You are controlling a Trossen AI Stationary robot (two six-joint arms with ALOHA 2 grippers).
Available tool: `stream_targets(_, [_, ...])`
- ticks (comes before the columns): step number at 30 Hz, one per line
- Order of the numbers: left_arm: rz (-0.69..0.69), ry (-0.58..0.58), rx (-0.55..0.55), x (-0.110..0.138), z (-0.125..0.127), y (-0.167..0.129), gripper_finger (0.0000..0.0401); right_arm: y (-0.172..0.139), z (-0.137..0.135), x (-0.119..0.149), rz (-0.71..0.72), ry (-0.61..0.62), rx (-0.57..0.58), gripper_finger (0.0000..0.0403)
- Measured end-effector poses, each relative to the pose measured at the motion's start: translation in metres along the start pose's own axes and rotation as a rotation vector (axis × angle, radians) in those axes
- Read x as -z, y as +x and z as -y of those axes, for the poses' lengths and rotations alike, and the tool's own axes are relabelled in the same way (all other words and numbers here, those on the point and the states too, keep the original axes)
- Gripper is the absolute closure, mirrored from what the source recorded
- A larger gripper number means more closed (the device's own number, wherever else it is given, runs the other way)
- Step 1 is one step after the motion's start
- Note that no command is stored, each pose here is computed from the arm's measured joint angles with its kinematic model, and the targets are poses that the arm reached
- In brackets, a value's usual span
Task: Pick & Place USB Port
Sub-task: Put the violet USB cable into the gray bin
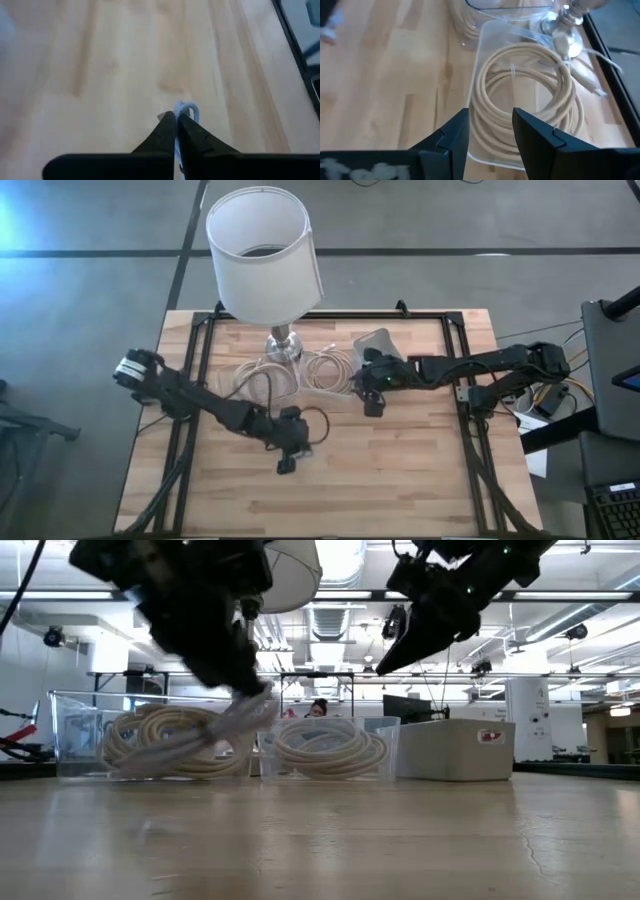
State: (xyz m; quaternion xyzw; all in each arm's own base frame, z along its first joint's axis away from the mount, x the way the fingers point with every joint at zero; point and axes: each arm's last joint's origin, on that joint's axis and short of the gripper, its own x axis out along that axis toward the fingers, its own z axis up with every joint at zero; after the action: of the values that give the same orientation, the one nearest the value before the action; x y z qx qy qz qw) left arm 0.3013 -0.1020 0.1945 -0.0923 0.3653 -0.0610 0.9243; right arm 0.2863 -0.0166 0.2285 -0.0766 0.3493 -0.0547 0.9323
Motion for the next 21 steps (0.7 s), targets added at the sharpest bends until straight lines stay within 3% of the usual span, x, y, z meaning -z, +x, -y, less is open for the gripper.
stream_targets(11, [0.313,0.151,-0.25,-0.04,-0.02,-0.049,0.0388,-0.041,-0.022,-0.018,0.158,-0.085,-0.064,0.0246])
stream_targets(17, [0.552,0.297,-0.277,-0.063,-0.014,-0.062,0.0388,-0.043,-0.033,-0.02,0.229,-0.147,-0.093,0.0245])
stream_targets(21, [0.626,0.404,-0.309,-0.069,-0.012,-0.056,0.0387,-0.036,-0.036,-0.026,0.319,-0.156,-0.097,0.0241])
